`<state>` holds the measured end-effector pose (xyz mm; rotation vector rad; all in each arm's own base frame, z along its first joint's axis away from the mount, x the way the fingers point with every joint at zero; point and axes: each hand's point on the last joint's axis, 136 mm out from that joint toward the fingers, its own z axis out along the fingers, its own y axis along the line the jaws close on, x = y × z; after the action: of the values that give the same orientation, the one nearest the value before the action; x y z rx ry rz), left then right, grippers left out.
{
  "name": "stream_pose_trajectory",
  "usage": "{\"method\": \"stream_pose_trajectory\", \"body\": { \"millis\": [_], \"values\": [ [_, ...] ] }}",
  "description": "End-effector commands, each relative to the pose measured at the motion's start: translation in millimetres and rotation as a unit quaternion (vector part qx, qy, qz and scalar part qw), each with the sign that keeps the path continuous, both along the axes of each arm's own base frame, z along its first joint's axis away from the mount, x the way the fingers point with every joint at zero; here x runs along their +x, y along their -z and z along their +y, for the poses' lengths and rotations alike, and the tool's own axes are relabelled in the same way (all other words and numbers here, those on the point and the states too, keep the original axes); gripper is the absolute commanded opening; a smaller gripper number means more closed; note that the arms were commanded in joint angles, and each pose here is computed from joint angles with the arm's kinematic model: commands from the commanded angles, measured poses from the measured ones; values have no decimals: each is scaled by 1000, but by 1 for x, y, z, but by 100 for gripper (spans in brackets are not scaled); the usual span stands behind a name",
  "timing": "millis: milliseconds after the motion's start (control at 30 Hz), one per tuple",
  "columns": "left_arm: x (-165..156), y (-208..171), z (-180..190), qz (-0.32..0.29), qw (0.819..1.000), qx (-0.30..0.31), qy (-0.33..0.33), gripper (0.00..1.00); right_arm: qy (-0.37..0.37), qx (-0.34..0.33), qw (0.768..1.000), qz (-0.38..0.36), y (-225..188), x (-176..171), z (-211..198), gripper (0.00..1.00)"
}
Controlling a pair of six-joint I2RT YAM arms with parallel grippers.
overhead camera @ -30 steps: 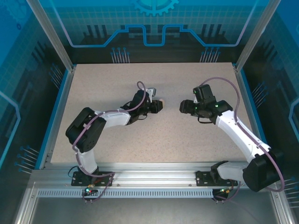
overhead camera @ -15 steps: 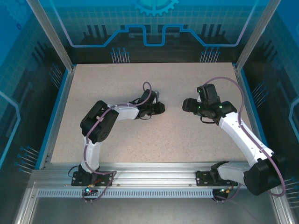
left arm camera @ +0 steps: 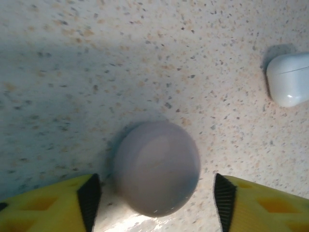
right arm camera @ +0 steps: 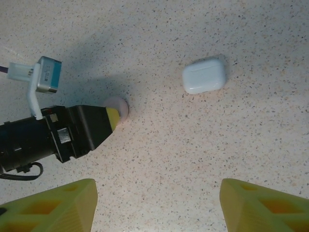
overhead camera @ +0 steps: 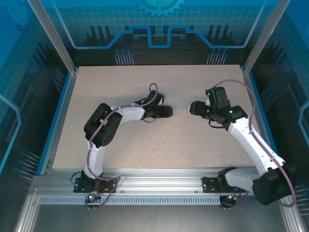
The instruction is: Insert the wireless bluetooth earbuds into the charging case
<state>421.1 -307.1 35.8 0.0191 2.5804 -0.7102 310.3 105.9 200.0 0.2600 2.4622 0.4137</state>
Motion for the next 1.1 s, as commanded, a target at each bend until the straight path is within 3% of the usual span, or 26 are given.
{"method": "stream_pose_trajectory", "body": {
  "millis": [0, 33, 67, 133, 333, 433, 567, 733, 867, 1067],
  "values": [
    [6, -31, 35, -29, 999, 26, -24, 82, -2, 4, 1000, -18, -19, 2, -3, 77],
    [7, -41, 43, -44, 998, 31, -31, 93, -2, 1, 1000, -20, -22, 2, -5, 80],
    [7, -54, 51, -61, 997, 33, -36, 97, -1, -4, 1000, -22, -25, 3, -6, 87],
    [5, -76, 69, -90, 994, 40, -47, 99, 4, -15, 1000, -26, -29, 3, -11, 100],
    [-16, -157, 122, -213, 973, 62, -69, 99, 17, -61, 997, -41, -35, 10, -28, 100],
    [-34, -189, 147, -288, 951, 86, -72, 99, 22, -88, 994, -57, -34, 17, -35, 100],
    [-56, -213, 186, -368, 915, 129, -100, 99, 83, -125, 983, -102, -25, 32, -58, 100],
    [-78, -216, 227, -447, 864, 194, -129, 99, 58, -199, 967, -145, -10, 47, -67, 100],
    [-83, -195, 269, -435, 851, 229, -181, 99, 64, -265, 952, -139, 15, 56, -83, 100],
    [-80, -129, 301, -406, 851, 242, -228, 99, 64, -316, 935, -145, 58, 76, -90, 100]
  ]
}}
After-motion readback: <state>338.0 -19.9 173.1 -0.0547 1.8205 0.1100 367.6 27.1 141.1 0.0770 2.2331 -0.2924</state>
